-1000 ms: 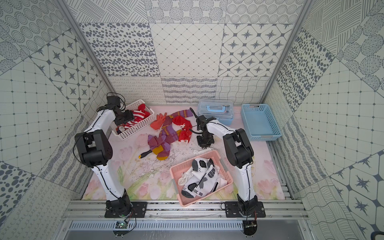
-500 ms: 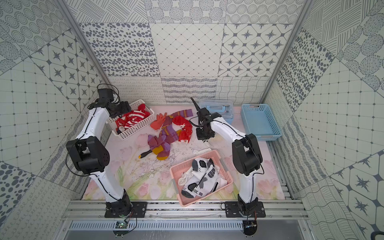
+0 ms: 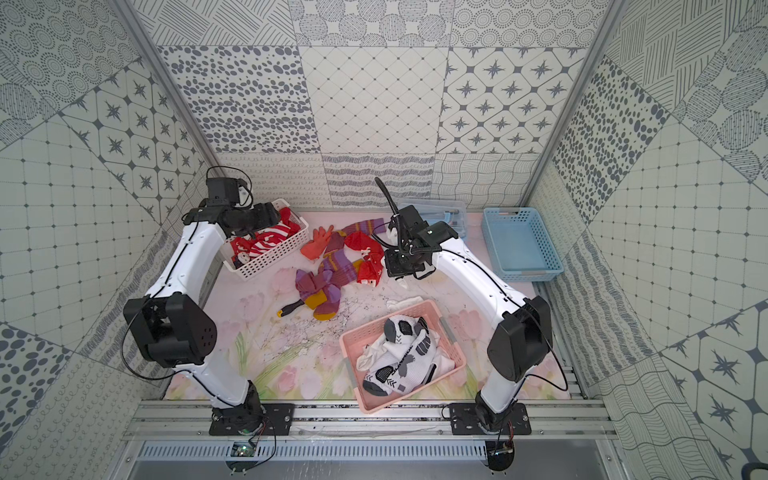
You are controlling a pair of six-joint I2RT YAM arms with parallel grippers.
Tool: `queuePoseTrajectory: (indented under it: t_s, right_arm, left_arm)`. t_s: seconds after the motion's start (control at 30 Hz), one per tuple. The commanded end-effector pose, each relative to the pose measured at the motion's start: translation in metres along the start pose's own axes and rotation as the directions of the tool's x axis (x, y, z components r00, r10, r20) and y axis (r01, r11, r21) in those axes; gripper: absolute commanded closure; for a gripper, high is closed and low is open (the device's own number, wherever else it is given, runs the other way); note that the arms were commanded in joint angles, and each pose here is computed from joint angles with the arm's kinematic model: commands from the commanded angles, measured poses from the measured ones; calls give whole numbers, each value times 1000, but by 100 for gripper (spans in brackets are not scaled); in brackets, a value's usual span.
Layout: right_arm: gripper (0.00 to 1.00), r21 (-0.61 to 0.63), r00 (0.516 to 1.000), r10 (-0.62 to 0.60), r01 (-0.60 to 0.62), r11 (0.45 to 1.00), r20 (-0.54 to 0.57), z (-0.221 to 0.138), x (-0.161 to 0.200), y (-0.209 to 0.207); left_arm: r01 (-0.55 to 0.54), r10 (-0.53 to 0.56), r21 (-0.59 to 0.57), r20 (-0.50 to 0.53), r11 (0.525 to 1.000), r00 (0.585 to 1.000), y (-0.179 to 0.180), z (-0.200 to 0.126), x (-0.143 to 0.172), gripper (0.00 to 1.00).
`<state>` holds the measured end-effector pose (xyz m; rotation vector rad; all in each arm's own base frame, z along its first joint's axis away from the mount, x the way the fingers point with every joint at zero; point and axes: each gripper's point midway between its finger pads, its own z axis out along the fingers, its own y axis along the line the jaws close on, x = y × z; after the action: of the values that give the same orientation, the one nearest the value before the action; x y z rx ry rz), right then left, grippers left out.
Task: Sort the socks into the basket by color
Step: Pick up the sock from the center of the board, then place the sock in the bin.
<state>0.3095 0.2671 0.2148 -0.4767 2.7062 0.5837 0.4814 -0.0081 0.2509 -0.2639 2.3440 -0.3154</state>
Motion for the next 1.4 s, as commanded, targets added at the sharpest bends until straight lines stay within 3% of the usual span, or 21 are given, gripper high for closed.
queuePoseTrajectory:
  t_s: [0.0,0.37,0.5,0.57,0.7,0.93,1.2,1.37]
  right_arm:
    - [100,-75,993,-48,40,996,-104,-7,41,28]
    - [97,-194,931,-104,37,980,-349,29,145,70]
    - [76,-173,923,-97,34,984,-373,44,152,62]
    - [57,-170,921,-96,33,985,-378,47,152,61]
    - [33,-163,928,-123,69,984,-351,46,144,61]
    - [17,-150,946,-154,115,982,-284,36,113,57]
    - [12,-165,990,-82,62,984,-116,25,45,44]
    - [11,-173,996,-60,47,984,-71,27,20,38]
  left_arm:
    - [-4,8,92,-47,996,999,-31,-4,23,19]
    - [-22,42,140,-141,990,989,-55,-2,71,20]
    - [-24,47,140,-162,990,986,-57,-3,83,20]
    - [-28,53,137,-180,990,982,-57,-3,90,19]
    - [-40,64,119,-208,992,976,-57,-2,103,19]
    - [-51,60,40,-303,998,951,-45,8,135,18]
    - [-1,-28,-72,-396,997,918,-22,16,174,18]
    - [-14,-47,-132,-446,991,894,-12,35,198,18]
